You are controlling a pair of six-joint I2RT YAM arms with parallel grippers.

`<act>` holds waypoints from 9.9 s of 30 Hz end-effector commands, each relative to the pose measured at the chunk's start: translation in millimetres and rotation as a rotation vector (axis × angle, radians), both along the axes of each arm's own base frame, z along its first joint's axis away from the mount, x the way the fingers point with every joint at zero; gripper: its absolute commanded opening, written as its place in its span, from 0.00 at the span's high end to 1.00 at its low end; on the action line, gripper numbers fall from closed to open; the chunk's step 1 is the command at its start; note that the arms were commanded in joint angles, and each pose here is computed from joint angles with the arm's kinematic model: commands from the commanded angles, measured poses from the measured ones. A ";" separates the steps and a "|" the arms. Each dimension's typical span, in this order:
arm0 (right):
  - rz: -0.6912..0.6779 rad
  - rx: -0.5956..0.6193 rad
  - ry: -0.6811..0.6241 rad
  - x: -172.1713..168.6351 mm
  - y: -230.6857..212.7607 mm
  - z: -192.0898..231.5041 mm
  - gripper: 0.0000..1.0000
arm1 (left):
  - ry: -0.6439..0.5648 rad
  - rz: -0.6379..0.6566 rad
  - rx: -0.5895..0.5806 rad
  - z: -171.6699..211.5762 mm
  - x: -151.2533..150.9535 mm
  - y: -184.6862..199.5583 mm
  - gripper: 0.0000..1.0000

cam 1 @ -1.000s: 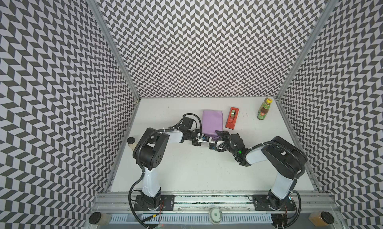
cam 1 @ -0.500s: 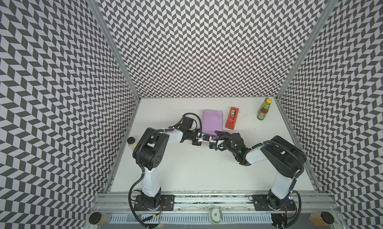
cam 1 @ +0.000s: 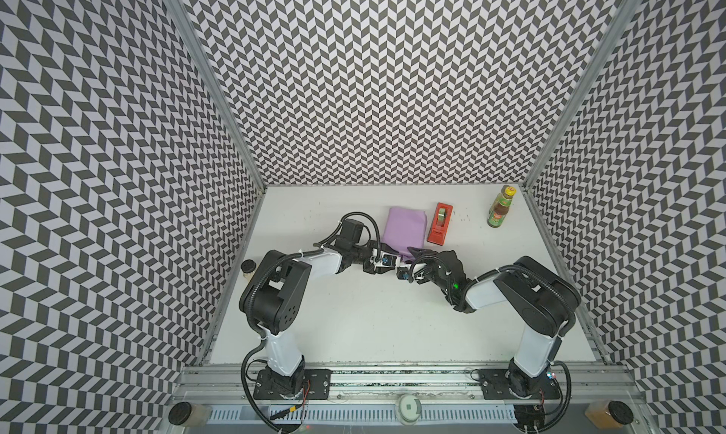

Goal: Wrap the gift box in paper

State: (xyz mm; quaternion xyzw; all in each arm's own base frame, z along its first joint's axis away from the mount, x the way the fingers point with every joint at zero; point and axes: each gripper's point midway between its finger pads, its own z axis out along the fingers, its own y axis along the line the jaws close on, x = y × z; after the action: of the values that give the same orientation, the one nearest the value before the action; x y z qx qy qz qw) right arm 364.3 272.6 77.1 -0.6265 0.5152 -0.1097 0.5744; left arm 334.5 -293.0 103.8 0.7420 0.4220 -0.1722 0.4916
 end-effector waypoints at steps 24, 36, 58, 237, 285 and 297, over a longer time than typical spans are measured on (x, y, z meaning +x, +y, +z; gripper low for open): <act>0.039 0.037 0.008 0.7 4.9 0.0 0.53 | -0.325 0.143 -0.014 -12.3 53.0 -4.3 0.12; 0.044 0.044 0.005 0.1 6.0 2.2 0.53 | -0.275 0.156 -0.022 -25.2 58.6 -8.9 0.33; 0.043 0.227 0.027 -0.6 -14.2 46.3 0.19 | -0.201 0.142 0.023 -49.6 51.6 -6.5 0.50; -0.526 1.637 1.549 123.6 -121.3 54.3 1.00 | -0.162 0.173 0.079 -77.1 66.4 -4.1 0.59; -0.447 1.609 1.716 41.0 -88.9 39.1 1.00 | -0.162 0.175 0.081 -77.5 67.2 -5.1 0.59; -0.492 1.583 1.716 37.3 -89.3 24.2 1.00 | -0.163 0.178 0.086 -78.9 67.4 -4.4 0.59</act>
State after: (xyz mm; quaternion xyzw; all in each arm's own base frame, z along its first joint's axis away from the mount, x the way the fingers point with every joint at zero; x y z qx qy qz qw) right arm 412.7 171.7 94.0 0.1812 0.7601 0.5766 0.2388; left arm 413.4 -310.3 81.3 0.7125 0.3916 -0.0313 0.5814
